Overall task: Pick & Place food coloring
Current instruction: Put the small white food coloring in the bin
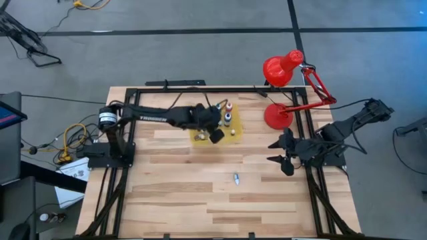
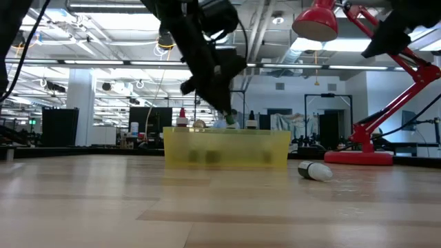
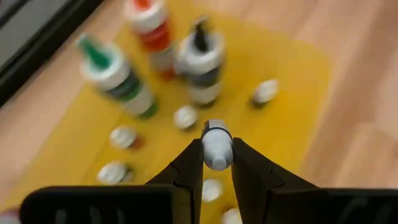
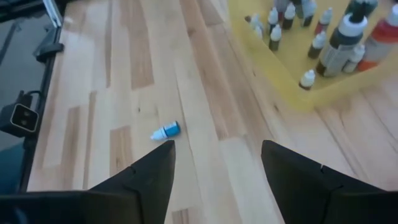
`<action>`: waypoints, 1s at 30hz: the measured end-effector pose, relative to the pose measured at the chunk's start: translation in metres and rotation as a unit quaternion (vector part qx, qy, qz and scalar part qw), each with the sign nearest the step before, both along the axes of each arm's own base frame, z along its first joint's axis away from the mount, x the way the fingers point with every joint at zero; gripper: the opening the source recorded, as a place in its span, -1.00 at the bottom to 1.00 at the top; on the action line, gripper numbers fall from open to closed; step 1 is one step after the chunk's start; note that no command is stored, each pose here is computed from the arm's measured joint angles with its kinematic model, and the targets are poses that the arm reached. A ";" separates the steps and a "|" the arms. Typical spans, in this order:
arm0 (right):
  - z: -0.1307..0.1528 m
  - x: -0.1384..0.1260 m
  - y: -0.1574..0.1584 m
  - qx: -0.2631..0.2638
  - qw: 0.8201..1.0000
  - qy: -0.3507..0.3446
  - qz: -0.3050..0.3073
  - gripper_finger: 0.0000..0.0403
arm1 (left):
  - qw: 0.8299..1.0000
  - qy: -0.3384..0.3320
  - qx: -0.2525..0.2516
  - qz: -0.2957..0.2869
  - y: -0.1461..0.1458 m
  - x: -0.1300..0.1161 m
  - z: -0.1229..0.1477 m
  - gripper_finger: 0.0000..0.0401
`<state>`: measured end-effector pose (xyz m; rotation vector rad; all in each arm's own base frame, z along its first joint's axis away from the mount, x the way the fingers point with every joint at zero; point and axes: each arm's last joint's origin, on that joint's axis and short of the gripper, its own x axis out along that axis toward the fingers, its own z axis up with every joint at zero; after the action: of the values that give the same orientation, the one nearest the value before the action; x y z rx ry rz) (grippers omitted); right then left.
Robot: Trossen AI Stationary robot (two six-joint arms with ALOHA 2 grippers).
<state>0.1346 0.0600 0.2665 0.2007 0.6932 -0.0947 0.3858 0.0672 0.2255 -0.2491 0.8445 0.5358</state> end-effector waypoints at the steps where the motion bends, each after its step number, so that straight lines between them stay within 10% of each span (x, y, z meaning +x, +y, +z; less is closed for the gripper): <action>1: 0.000 -0.001 0.000 0.001 1.000 0.002 0.000 0.13 | 1.000 0.009 -0.010 0.010 0.006 -0.003 -0.001 -0.71; 7: -0.001 -0.001 0.000 -0.001 1.000 0.007 -0.001 0.12 | 0.996 0.038 -0.081 0.025 0.029 -0.007 -0.021 -0.71; 30: -0.002 -0.001 0.000 -0.004 1.000 0.010 -0.001 0.12 | 0.995 0.075 -0.064 0.009 0.041 -0.006 -0.038 -0.71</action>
<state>0.1332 0.0597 0.2650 0.1937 0.7119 -0.1012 0.3795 0.1082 0.1877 -0.3368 1.0250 0.5217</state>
